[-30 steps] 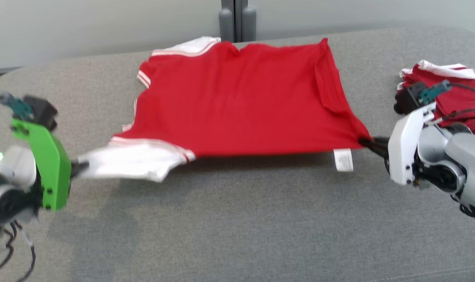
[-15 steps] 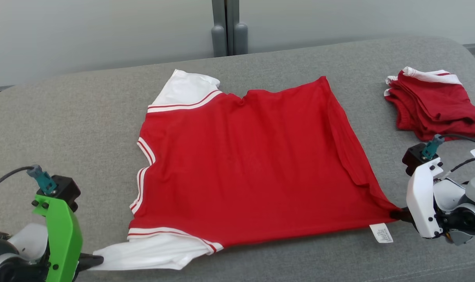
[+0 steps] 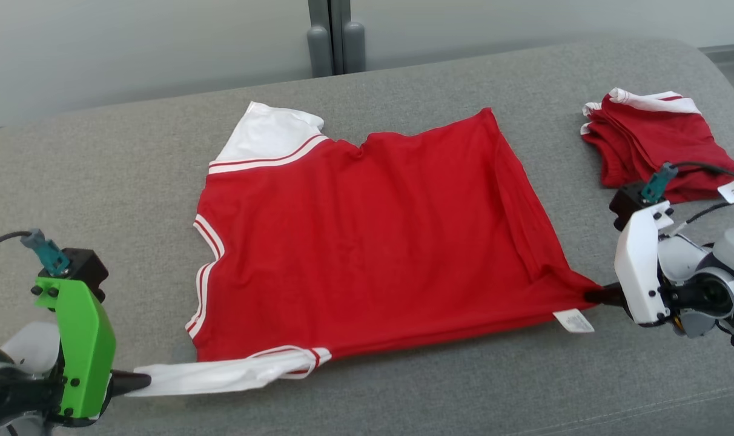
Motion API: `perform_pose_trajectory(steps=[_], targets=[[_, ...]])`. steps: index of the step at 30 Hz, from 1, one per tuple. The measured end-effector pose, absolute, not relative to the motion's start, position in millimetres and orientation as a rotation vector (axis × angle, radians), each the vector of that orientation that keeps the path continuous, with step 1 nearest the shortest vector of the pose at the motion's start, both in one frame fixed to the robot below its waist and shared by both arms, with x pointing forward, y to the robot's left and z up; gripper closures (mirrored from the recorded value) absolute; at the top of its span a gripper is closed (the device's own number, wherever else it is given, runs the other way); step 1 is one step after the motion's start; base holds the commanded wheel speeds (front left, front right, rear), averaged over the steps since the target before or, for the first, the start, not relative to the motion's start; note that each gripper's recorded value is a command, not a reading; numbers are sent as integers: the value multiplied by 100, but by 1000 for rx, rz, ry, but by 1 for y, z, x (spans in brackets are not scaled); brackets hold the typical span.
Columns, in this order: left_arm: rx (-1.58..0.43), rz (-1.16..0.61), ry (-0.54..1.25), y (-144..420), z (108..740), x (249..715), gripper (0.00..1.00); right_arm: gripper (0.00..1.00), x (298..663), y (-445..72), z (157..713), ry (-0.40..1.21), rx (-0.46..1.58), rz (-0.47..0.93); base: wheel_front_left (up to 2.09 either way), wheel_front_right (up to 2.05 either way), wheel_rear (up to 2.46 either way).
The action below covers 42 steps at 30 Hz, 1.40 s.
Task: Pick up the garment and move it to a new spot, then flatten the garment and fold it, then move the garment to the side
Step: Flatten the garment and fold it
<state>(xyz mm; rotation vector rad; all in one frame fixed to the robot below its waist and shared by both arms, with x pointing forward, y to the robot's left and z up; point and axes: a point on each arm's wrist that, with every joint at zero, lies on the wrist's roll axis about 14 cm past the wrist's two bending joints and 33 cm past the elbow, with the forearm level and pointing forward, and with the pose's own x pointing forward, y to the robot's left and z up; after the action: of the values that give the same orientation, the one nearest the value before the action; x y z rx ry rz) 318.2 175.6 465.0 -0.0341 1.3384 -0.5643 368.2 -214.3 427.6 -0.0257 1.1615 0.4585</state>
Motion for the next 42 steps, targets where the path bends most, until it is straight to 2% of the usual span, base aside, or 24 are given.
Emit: perform_pose_trajectory(steps=[11, 19, 20, 21, 22, 23, 24, 29, 34, 38, 42], targets=[[-96, -566, 1314, 152, 452, 374, 100, 100, 406, -216, 420, 1177, 8, 393, 0, 0, 0], [-151, -545, 1242, 143, 435, 407, 100, 100, 432, -206, 415, 1122, 48, 372, 0, 0, 0], [-154, -541, 1235, 143, 433, 409, 100, 73, 435, -206, 416, 1113, 52, 367, 0, 0, 0], [-156, -537, 1224, 144, 432, 412, 100, 53, 438, -206, 417, 1100, 60, 360, 0, 0, 0], [-157, -533, 1210, 144, 432, 415, 76, 0, 440, -206, 417, 1089, 68, 354, 0, 0, 0], [-158, -526, 1188, 144, 433, 419, 44, 0, 443, -205, 418, 1075, 74, 349, 0, 0, 0], [-158, -525, 1173, 144, 434, 421, 0, 0, 445, -205, 419, 1066, 77, 345, 0, 0, 0], [-143, -510, 1015, 149, 446, 441, 0, 0, 468, -200, 440, 892, 103, 334, 0, 0, 0], [-106, -479, 605, 155, 501, 482, 0, 0, 507, -194, 509, 424, 108, 341, 0, 0, 0], [-67, -438, 393, 165, 524, 483, 0, 0, 505, -208, 537, 165, 133, 303, 0, 0, 0], [-70, -364, 164, 173, 551, 478, 0, 0, 502, -223, 558, 51, 134, 264, 0, 0, 0]])
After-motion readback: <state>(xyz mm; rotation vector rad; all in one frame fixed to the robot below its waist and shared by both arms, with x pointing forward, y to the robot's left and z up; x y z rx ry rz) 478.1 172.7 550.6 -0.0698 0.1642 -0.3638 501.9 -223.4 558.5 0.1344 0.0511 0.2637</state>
